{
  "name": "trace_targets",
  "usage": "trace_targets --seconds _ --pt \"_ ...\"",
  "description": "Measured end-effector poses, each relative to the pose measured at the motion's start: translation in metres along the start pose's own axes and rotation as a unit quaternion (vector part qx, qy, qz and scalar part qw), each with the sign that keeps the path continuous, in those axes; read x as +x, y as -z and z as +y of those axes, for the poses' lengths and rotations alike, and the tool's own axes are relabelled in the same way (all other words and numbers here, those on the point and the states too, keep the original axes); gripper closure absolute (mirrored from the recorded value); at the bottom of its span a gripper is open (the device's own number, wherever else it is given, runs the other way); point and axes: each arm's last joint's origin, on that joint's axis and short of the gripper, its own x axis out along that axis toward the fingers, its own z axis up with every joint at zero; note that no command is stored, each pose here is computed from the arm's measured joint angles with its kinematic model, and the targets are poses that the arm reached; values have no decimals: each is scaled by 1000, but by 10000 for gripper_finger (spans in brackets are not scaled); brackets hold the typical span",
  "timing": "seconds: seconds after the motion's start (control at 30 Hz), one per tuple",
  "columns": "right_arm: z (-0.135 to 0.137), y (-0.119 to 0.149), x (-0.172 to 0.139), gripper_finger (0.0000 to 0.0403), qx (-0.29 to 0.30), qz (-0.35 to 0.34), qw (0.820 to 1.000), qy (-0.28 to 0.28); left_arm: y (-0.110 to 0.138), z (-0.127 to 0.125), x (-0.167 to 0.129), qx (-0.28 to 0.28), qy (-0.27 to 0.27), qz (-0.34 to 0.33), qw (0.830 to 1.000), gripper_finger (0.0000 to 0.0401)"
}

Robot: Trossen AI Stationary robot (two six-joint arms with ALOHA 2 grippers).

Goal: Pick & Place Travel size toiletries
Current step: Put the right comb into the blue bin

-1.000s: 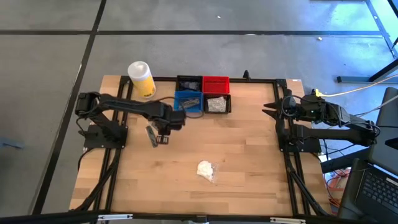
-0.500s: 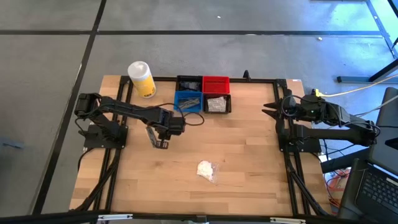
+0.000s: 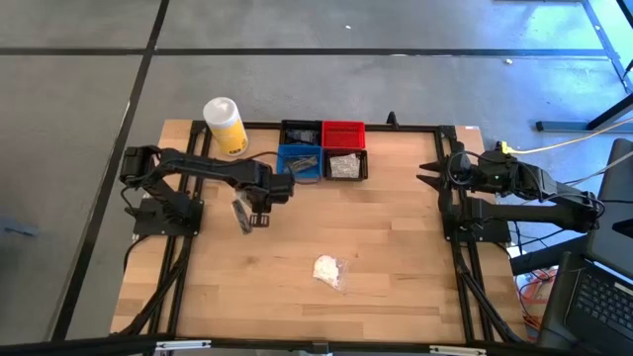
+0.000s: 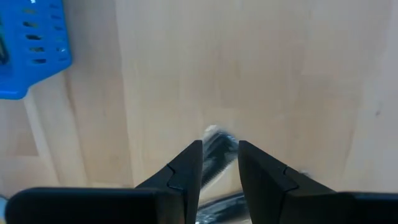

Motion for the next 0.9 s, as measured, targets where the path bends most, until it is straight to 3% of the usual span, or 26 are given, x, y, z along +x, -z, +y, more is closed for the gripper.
trace_targets --seconds 0.37,0.73,0.9 --pt "0 0 0 238 0 0 1000 0 20 4 25 2 3 45 999 304" --pt "0 0 0 228 0 0 1000 0 25 1 37 8 26 35 999 304" --pt "0 0 0 228 0 0 1000 0 24 -6 37 39 33 30 998 304"
